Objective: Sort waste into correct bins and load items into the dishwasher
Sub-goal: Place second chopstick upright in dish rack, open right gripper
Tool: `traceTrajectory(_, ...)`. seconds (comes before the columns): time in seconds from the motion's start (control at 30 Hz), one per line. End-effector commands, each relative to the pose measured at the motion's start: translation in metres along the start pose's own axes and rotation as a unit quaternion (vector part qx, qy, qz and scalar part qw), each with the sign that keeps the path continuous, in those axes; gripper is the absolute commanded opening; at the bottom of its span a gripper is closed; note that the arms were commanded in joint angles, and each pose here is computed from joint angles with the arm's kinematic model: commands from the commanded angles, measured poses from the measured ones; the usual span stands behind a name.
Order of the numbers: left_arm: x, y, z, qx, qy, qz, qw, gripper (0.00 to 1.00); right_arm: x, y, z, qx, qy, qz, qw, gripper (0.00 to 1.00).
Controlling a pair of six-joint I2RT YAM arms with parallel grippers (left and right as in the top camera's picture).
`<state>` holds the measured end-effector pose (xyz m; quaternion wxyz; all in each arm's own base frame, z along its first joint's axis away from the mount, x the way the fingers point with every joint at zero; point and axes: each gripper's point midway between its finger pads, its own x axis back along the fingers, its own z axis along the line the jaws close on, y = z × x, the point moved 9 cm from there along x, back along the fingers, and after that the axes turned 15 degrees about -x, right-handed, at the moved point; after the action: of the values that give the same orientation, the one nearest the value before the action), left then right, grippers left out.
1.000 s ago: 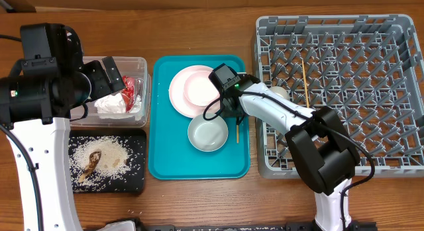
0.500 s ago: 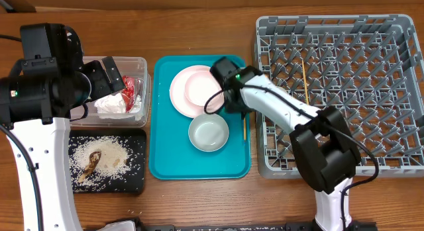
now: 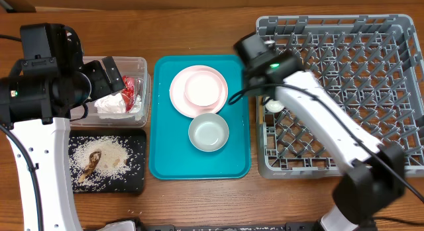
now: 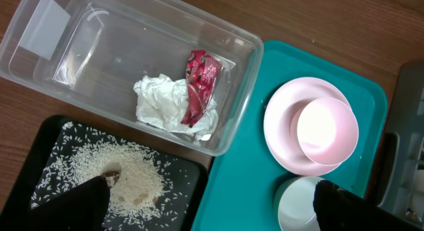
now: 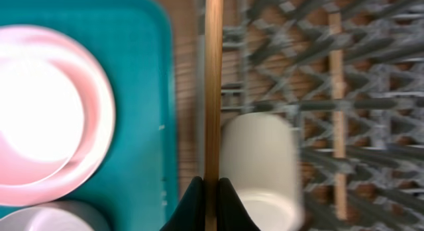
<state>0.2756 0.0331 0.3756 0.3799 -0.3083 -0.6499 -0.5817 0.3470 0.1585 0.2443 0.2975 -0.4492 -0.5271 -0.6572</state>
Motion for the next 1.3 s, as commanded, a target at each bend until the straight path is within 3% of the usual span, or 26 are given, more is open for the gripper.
traceTrajectory(0.0, 0.001, 0.002, 0.002, 0.0, 0.004, -0.004, 1.0, 1.0, 0.03, 0.028, -0.034, -0.007, 0.003, -0.041, 0.999, 0.04)
traceTrajectory(0.27, 0.001, 0.002, 0.002, 0.0, 0.004, -0.004, 1.0, 1.0, 0.012, 0.055, -0.101, 0.003, -0.051, -0.012, 0.999, 0.04)
traceTrajectory(0.4, 0.001, 0.002, 0.002, 0.0, 0.004, -0.004, 1.0, 1.0, -0.002, 0.059, -0.12, 0.016, -0.024, 0.018, 0.999, 0.04)
traceTrajectory(1.27, 0.001, 0.002, 0.002, 0.0, 0.004, -0.004, 1.0, 1.0, -0.076, 0.04, -0.124, 0.036, -0.002, 0.089, 0.995, 0.04)
